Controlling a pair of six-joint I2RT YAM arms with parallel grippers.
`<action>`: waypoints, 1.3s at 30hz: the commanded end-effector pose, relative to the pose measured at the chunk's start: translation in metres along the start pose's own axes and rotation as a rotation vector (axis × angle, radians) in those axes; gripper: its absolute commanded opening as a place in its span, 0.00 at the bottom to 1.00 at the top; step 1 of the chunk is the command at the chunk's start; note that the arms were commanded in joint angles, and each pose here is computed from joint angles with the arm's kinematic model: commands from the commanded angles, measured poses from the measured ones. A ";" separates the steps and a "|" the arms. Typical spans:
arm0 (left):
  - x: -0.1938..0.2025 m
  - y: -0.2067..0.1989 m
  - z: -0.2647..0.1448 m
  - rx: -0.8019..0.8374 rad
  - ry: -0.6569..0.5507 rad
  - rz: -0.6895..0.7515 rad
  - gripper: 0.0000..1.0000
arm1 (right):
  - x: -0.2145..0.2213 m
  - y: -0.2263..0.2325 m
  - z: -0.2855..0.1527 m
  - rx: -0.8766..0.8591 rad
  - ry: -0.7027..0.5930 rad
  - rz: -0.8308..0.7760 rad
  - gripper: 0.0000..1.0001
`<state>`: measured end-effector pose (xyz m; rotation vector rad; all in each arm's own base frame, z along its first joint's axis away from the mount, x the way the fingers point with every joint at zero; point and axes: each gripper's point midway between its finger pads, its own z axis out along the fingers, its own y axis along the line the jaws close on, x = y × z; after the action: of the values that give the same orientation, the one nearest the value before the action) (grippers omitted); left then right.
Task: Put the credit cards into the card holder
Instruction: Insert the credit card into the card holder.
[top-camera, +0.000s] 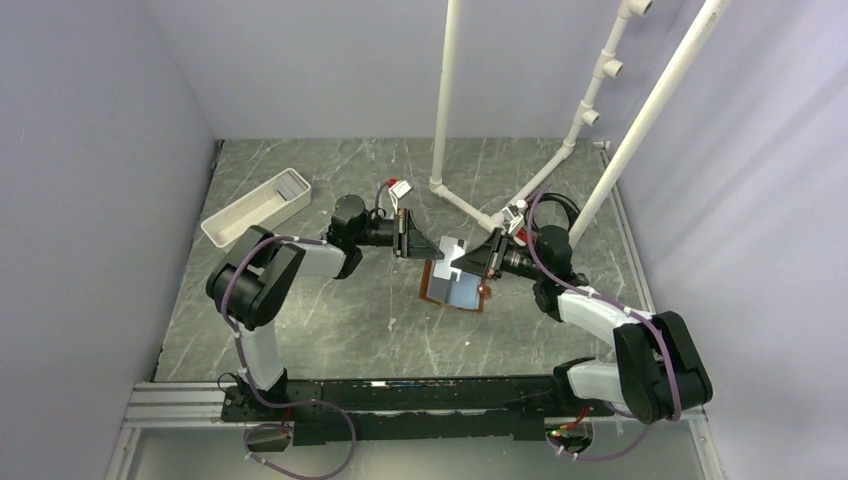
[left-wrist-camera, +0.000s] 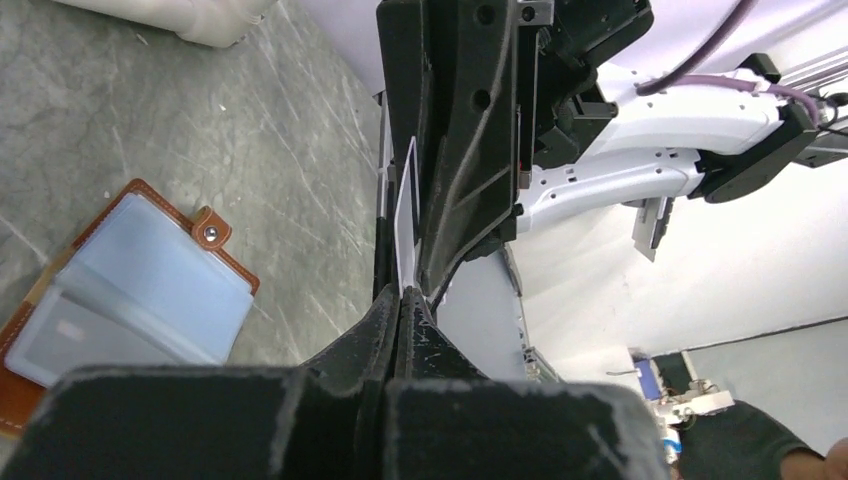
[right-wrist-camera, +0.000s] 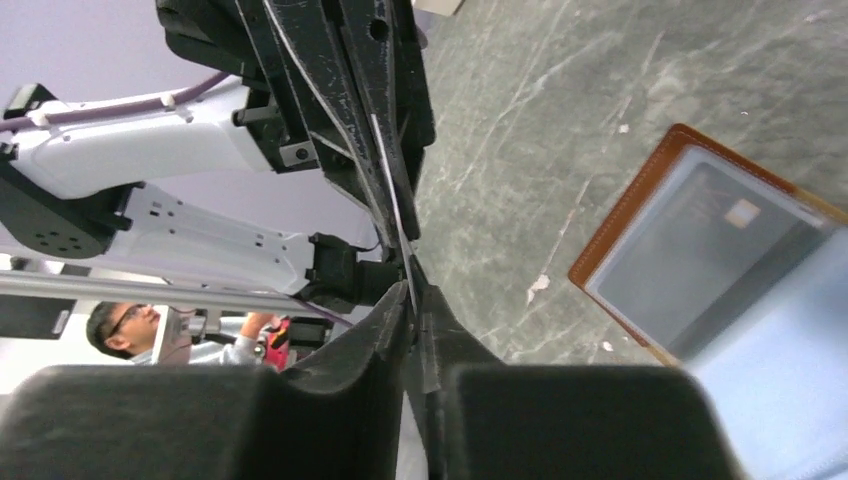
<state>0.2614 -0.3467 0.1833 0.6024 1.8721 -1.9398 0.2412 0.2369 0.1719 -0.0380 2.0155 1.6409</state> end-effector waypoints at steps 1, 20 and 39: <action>-0.002 -0.007 0.007 0.051 -0.010 0.017 0.00 | -0.007 -0.008 -0.008 0.019 -0.053 0.003 0.00; 0.054 0.120 -0.027 -0.689 0.189 -0.234 0.73 | 0.049 -0.108 -0.021 0.323 0.243 0.133 0.00; 0.081 0.140 -0.030 -0.734 0.258 -0.297 0.30 | 0.045 -0.116 -0.007 0.269 0.267 0.189 0.00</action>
<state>0.2724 -0.3215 0.0268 0.3254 2.7341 -1.2120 0.2210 0.2048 0.0321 0.1081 2.5967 1.4572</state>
